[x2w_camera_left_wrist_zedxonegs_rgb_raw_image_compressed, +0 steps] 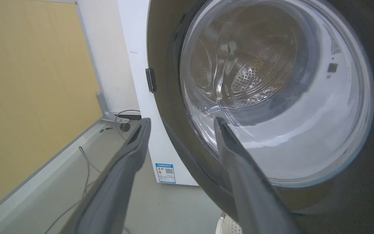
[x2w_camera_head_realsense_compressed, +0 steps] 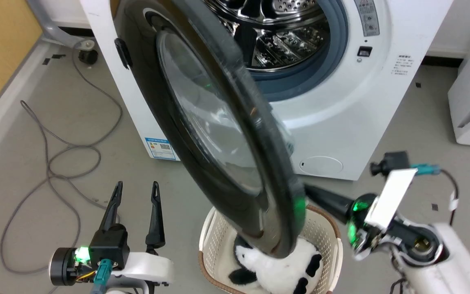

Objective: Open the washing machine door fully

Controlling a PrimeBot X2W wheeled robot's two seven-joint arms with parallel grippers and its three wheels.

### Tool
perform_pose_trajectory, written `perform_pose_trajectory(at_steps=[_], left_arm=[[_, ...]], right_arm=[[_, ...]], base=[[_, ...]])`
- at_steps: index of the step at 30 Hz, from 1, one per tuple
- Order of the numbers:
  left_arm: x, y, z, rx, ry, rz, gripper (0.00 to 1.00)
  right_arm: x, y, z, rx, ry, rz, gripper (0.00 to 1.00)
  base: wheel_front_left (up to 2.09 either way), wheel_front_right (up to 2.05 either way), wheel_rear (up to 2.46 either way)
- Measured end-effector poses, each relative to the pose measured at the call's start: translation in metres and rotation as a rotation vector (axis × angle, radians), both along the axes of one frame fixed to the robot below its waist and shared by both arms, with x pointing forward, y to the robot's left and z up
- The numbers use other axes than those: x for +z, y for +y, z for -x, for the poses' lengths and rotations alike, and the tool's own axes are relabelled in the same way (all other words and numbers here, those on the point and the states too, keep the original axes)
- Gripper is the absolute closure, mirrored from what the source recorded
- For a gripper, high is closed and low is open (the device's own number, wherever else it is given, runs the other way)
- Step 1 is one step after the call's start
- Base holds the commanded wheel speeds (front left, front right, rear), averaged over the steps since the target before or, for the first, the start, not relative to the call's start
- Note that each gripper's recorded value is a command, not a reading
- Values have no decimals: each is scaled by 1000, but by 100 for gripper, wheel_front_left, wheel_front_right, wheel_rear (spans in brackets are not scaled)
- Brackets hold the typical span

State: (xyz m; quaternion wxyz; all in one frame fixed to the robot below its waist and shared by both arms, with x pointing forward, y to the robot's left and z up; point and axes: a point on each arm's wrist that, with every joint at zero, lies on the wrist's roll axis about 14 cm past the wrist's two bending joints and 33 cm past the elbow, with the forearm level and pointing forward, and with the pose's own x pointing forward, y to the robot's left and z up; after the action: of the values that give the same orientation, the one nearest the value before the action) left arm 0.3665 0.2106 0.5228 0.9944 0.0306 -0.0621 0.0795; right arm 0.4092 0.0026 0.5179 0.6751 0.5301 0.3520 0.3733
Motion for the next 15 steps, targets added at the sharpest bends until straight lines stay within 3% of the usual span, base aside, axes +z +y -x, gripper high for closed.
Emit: perform_pose_trajectory(at_steps=[15], left_arm=[[5, 2, 14, 10, -12, -11, 0]], right_arm=[[-1, 57, 75, 214, 11, -37, 100]], base=[[0, 0, 0]])
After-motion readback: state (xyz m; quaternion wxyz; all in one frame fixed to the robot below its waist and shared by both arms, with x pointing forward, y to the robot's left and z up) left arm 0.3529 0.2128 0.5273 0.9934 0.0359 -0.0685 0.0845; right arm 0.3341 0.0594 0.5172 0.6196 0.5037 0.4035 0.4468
